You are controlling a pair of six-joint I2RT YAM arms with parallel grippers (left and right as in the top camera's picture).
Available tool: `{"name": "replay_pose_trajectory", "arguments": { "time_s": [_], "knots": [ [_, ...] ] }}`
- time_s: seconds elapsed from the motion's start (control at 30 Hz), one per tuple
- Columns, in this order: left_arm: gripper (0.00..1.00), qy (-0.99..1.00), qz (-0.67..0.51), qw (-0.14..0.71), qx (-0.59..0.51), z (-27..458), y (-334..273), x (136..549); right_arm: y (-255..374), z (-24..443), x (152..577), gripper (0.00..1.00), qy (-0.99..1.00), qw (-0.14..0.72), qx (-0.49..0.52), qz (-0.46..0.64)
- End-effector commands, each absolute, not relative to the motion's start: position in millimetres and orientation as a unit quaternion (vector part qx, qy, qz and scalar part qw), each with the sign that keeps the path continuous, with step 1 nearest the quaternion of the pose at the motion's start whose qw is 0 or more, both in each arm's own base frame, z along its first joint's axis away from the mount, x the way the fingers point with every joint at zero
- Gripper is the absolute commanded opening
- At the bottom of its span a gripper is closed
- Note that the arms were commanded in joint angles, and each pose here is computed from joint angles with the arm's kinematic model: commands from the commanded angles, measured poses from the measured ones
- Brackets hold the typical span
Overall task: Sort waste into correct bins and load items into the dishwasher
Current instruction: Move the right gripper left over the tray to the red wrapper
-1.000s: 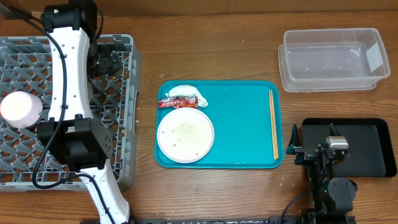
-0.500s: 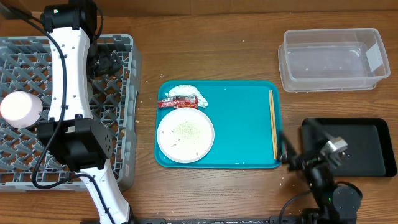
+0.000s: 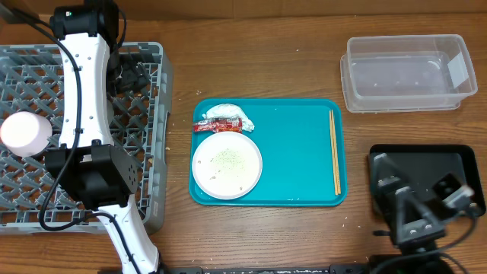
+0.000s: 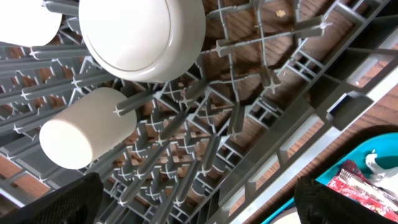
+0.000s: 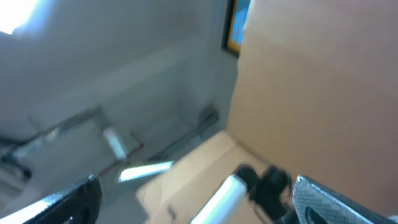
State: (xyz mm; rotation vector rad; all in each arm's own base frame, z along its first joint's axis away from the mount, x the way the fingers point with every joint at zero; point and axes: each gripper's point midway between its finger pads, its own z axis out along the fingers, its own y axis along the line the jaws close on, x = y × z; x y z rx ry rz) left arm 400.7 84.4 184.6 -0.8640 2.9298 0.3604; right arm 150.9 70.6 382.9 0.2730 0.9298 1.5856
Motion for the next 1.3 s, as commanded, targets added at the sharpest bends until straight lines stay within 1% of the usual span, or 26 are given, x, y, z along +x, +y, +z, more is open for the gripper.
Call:
{"name": "replay_pose_trajectory", "arguments": {
  "time_s": [0.0,0.03,0.1,0.13,0.2,0.3,0.4,0.53,0.6,0.7,0.83,1.03,1.2,1.27],
  "knots": [
    [1.00,0.954,0.117,0.031,-0.274,183,84,402,61,464,124,1.00,0.381,0.694,0.077,0.606],
    [1.00,0.954,0.117,0.031,-0.274,183,84,402,68,479,124,1.00,0.411,0.719,0.045,0.559],
    [1.00,0.954,0.117,0.031,-0.274,183,84,402,79,498,134,1.00,0.472,0.739,-0.001,0.481],
    [1.00,0.954,0.117,0.031,-0.274,183,84,402,85,506,155,1.00,0.546,0.724,-0.023,0.421],
    [1.00,0.954,0.117,0.031,-0.274,183,84,402,89,508,181,1.00,0.619,0.688,-0.033,0.377],
    [1.00,0.954,0.117,0.031,-0.274,183,84,402,96,503,220,1.00,0.701,0.625,-0.059,0.337],
    [1.00,0.954,0.117,0.031,-0.274,183,84,402,105,486,256,1.00,0.767,0.552,-0.085,0.314],
    [1.00,0.954,0.117,0.031,-0.274,183,84,402,136,439,291,0.99,0.842,0.429,-0.118,0.304],
    [1.00,0.954,0.117,0.031,-0.274,183,84,402,154,408,307,1.00,0.872,0.371,-0.124,0.294],
    [1.00,0.954,0.117,0.031,-0.274,183,84,402,186,350,327,1.00,0.908,0.282,-0.139,0.277],
    [1.00,0.954,0.117,0.031,-0.274,183,84,402,226,283,352,1.00,0.930,0.198,-0.160,0.266],
    [1.00,0.954,0.117,0.031,-0.274,183,84,402,263,204,392,1.00,0.939,0.149,-0.169,0.260],
    [1.00,0.954,0.117,0.031,-0.274,183,84,402,276,160,416,1.00,0.941,0.138,-0.169,0.258],
    [1.00,0.954,0.117,0.031,-0.274,183,84,402,283,145,421,0.98,0.938,0.137,-0.186,0.259]
  ]
}}
